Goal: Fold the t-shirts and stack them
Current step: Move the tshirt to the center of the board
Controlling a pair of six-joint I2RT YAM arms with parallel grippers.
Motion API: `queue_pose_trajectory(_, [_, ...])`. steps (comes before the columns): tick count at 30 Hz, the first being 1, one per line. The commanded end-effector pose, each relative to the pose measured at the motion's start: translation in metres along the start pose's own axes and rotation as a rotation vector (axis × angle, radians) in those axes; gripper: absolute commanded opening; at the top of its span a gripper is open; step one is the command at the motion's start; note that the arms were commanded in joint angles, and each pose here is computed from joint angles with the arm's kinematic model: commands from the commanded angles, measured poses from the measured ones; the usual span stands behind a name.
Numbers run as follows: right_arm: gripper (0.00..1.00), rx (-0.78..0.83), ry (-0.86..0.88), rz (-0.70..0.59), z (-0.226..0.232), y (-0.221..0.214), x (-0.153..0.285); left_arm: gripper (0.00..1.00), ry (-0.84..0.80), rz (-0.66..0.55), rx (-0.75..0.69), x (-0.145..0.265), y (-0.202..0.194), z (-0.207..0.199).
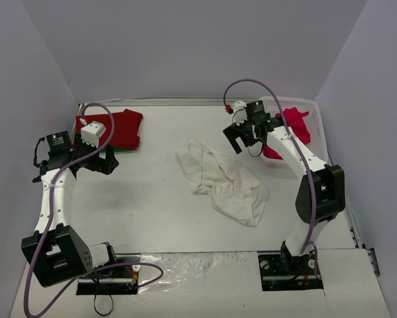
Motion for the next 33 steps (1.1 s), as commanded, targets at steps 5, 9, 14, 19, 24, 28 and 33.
queue_pose_trajectory(5, [1.0,-0.102,-0.014,0.142,-0.023,-0.041,-0.048,0.94,-0.022,-0.018,-0.013,0.003,0.002,-0.002])
queue_pose_trajectory(9, [0.99,-0.114,-0.04,0.16,-0.029,-0.048,-0.057,0.94,-0.031,-0.016,-0.011,0.001,0.001,-0.002])
queue_pose_trajectory(14, [1.0,-0.134,-0.128,0.174,-0.048,-0.056,-0.066,0.94,-0.041,-0.01,-0.008,-0.001,-0.001,-0.002])
queue_pose_trajectory(19, [1.0,-0.112,-0.191,0.193,-0.058,-0.062,-0.072,0.94,-0.044,-0.003,-0.004,-0.003,-0.003,-0.001])
queue_pose_trajectory(24, [1.0,-0.133,-0.232,0.217,-0.073,-0.07,-0.079,0.94,-0.06,0.004,0.003,-0.005,-0.004,-0.001])
queue_pose_trajectory(28, [0.99,-0.116,-0.118,0.161,-0.065,-0.064,-0.07,0.94,-0.06,0.004,0.002,-0.005,-0.004,-0.001])
queue_pose_trajectory(33, [0.99,-0.087,-0.005,0.091,-0.05,-0.045,-0.041,0.94,-0.064,0.007,0.004,-0.007,-0.005,-0.001])
Point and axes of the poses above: each gripper's point midway between its finger pads, its own x axis back along the fingers, its own z axis along the line the jaws close on, y = z × x, the point moved 8 cm from there along x, back along the fingers, and after that the axes turned 8 degrees about -x, right-handed, at the moved point
